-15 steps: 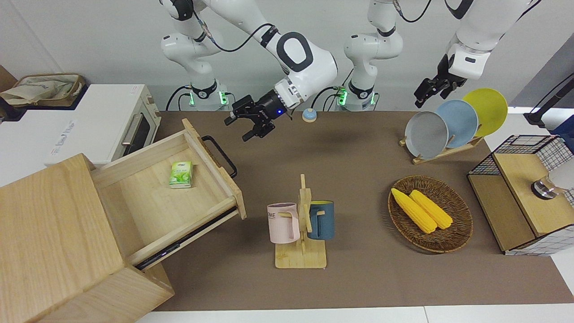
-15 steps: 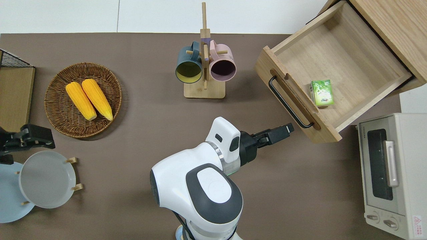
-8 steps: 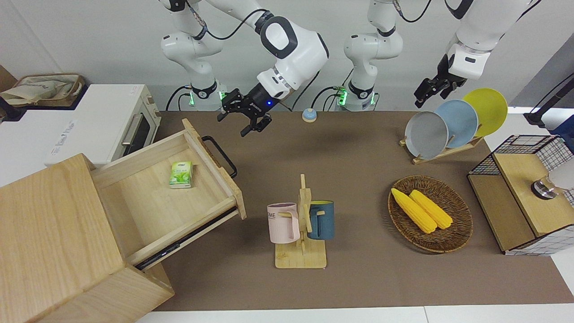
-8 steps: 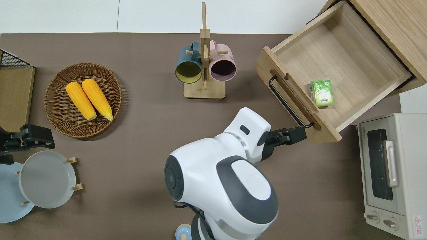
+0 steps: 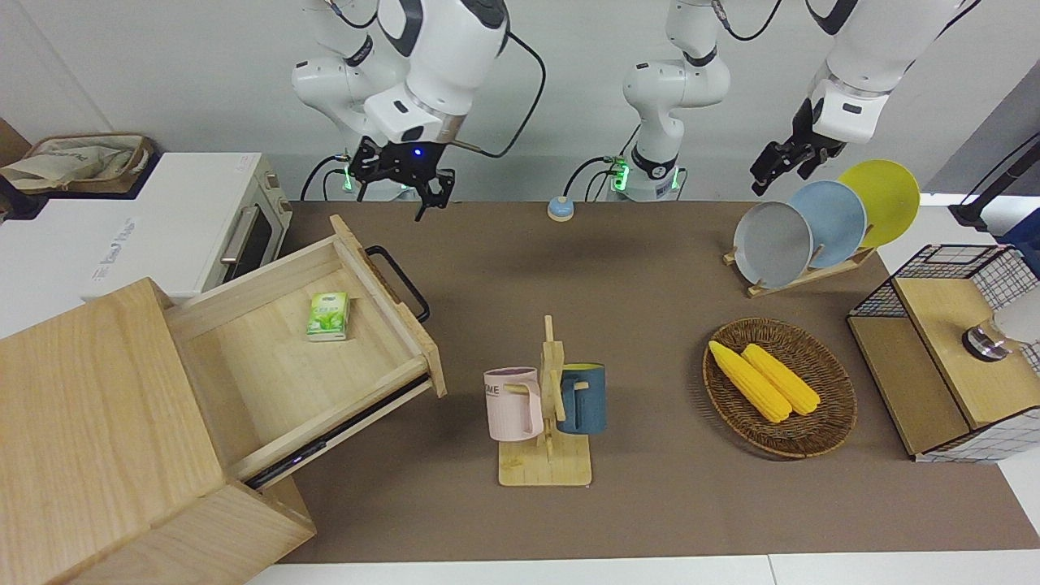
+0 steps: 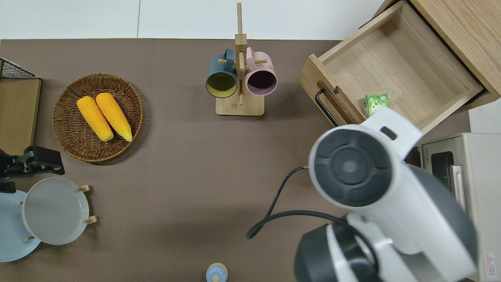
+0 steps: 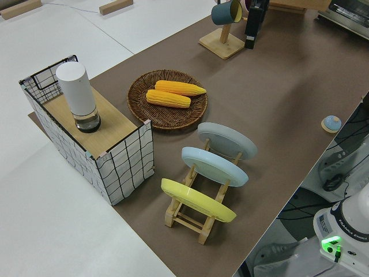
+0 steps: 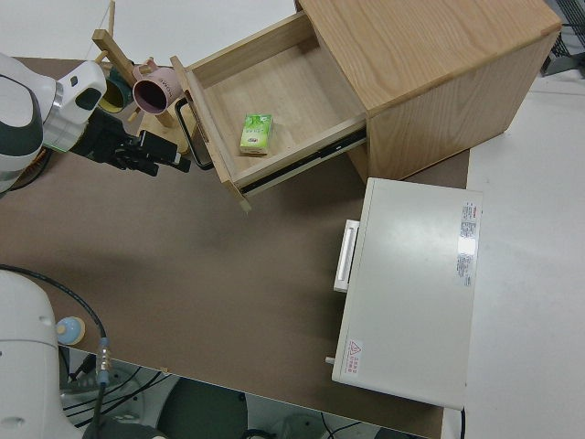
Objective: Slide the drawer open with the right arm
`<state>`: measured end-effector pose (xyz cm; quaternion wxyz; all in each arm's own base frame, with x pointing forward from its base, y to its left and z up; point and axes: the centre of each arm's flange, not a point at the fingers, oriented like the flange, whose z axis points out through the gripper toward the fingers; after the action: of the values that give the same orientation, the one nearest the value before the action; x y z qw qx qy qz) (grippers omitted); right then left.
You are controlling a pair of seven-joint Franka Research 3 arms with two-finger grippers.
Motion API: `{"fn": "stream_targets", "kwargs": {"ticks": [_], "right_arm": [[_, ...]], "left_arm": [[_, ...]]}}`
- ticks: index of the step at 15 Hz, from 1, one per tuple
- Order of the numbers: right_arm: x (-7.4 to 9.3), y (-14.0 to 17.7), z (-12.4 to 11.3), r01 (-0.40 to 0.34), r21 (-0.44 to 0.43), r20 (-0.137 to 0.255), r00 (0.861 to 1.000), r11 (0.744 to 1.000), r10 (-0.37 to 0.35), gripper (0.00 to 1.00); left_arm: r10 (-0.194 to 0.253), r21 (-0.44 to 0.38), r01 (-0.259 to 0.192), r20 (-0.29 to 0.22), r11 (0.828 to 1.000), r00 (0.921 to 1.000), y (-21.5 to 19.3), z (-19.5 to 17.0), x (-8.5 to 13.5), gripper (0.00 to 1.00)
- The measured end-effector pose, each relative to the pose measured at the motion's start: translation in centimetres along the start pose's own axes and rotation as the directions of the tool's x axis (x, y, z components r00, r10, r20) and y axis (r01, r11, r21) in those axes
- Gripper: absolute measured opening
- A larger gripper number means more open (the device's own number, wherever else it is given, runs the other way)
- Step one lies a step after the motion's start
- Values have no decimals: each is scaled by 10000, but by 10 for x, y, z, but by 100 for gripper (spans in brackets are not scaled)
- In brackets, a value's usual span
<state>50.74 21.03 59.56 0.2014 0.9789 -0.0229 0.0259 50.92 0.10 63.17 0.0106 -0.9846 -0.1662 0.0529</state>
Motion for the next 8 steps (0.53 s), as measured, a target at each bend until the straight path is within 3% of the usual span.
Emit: {"fn": "stream_targets", "kwargs": {"ticks": [4,8], "right_arm": [[1,95,-10,-519,1855,517,9977,9813,430,99],[5,129,2,-1149,2949,1137,9899,9486,846,99]], "left_arm": [[0,0,0,0,10000,10000,0,0,0,100],[0,0,0,0,10000,10000,0,0,0,100]]}}
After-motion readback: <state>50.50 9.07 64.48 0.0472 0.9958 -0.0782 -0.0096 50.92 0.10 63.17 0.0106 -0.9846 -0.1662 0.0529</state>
